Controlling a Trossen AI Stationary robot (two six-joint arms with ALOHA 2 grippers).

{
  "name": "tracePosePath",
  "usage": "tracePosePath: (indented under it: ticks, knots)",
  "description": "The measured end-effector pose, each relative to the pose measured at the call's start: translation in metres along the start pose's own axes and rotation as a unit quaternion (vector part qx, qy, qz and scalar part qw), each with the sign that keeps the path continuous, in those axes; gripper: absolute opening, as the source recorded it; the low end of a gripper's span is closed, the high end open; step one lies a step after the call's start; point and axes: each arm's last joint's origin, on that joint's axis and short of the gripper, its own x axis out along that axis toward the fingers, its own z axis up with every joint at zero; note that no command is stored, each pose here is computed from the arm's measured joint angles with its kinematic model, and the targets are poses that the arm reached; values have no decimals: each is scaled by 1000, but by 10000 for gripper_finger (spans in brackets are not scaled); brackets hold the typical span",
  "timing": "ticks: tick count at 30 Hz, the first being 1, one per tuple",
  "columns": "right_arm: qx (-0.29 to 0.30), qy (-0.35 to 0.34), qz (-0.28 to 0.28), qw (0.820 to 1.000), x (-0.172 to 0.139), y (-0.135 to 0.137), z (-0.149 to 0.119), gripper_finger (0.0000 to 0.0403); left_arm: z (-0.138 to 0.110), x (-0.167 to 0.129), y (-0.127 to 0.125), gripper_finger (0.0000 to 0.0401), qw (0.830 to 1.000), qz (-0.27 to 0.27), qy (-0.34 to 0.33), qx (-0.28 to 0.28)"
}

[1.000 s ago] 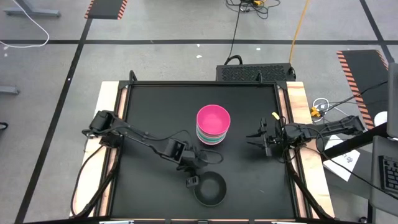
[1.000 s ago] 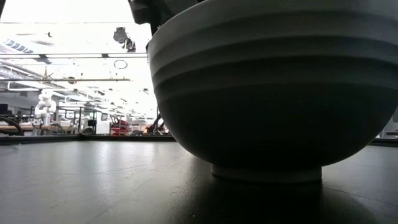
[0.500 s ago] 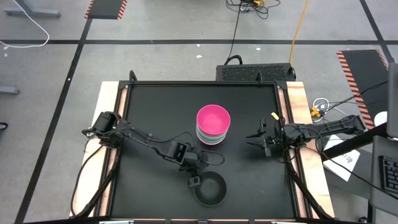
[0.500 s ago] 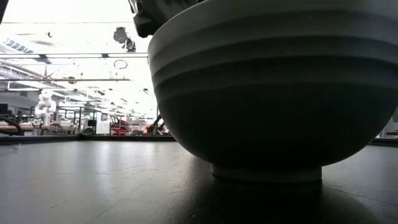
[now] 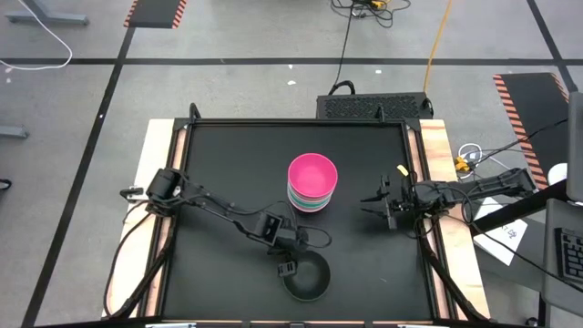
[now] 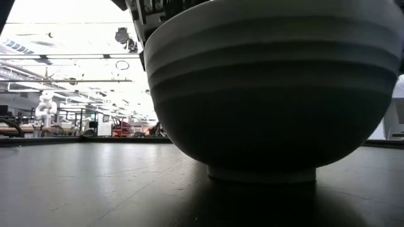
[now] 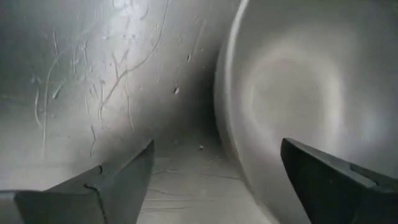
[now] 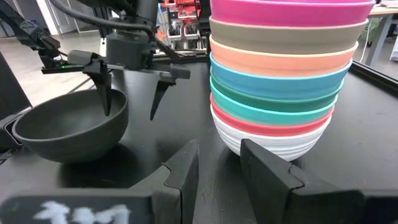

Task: Nest bowls inside each other
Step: Stack the black bowl on top of pink bowl

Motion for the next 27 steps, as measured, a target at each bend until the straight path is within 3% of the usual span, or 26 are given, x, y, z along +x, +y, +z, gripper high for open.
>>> tracePosePath:
  ticks: [3,7,16,27]
  knots:
    - [0,0,0,1000,0,0,0,112,0,-1,0,320,1000,3,-4,5]
    - [0,0,0,1000,0,0,0,112,1,0,0,247,1000,1,-5,17]
    - [0,0,0,1000,0,0,0,112,2,-1,-3,17,998,-29,-7,54]
    - [0,0,0,1000,0,0,0,112,9,-8,-12,7,989,-89,-37,116]
